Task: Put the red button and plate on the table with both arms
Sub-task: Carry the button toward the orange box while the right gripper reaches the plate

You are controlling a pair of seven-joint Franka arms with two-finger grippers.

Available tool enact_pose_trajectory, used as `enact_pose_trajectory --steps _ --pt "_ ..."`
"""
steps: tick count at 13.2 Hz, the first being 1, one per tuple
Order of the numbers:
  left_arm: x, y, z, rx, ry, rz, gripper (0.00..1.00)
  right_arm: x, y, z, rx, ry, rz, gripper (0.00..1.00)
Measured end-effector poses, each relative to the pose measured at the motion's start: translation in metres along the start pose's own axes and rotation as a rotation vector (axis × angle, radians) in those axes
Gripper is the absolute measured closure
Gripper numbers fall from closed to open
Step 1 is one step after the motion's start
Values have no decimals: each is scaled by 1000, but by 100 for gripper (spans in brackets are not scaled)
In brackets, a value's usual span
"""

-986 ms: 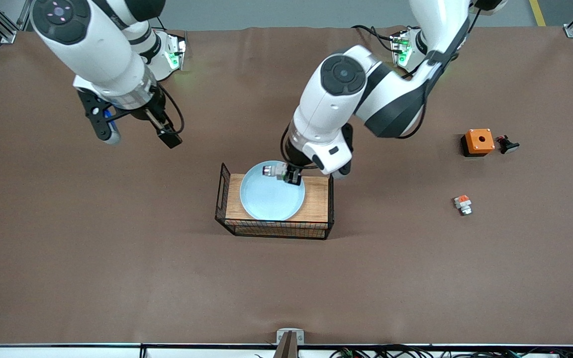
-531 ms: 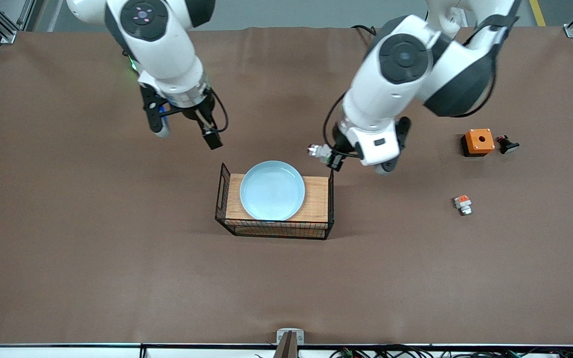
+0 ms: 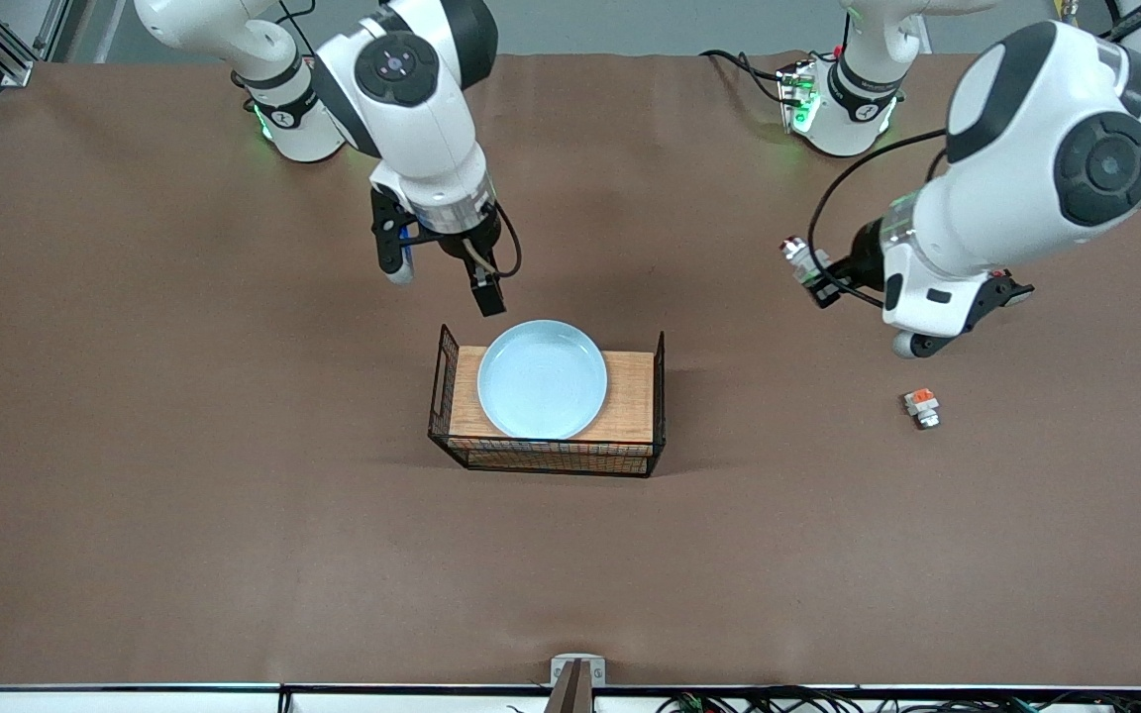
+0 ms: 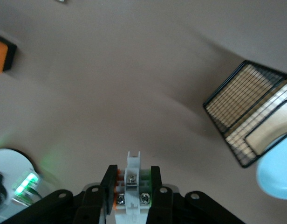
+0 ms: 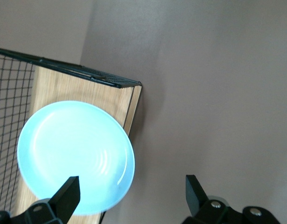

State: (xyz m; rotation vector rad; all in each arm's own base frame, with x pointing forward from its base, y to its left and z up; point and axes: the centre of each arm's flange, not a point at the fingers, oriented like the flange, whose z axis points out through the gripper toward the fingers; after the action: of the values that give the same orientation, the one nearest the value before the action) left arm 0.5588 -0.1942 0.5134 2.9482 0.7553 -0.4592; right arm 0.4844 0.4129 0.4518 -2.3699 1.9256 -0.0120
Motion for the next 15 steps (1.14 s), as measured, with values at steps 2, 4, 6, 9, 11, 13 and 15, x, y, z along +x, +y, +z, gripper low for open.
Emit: enact_pose_trajectory --steps 2,4,6,9,11,13,15 --pt "15 -16 17 42 -9 108 67 -7 -8 19 0 30 21 0" --pt "29 -26 32 62 7 203 67 -14 -15 38 -10 47 23 2" --pt "43 -33 55 70 40 308 67 -26 -16 57 -5 50 38 1" --pt "62 -43 95 71 110 405 67 -46 -9 84 3 96 37 1" --pt "69 -48 126 96 161 436 67 -58 -4 98 2 118 37 1" --pt "75 -53 158 129 180 461 67 -63 -4 105 2 124 40 2" --pt "84 -53 183 128 184 475 67 -64 -8 107 5 125 43 3"
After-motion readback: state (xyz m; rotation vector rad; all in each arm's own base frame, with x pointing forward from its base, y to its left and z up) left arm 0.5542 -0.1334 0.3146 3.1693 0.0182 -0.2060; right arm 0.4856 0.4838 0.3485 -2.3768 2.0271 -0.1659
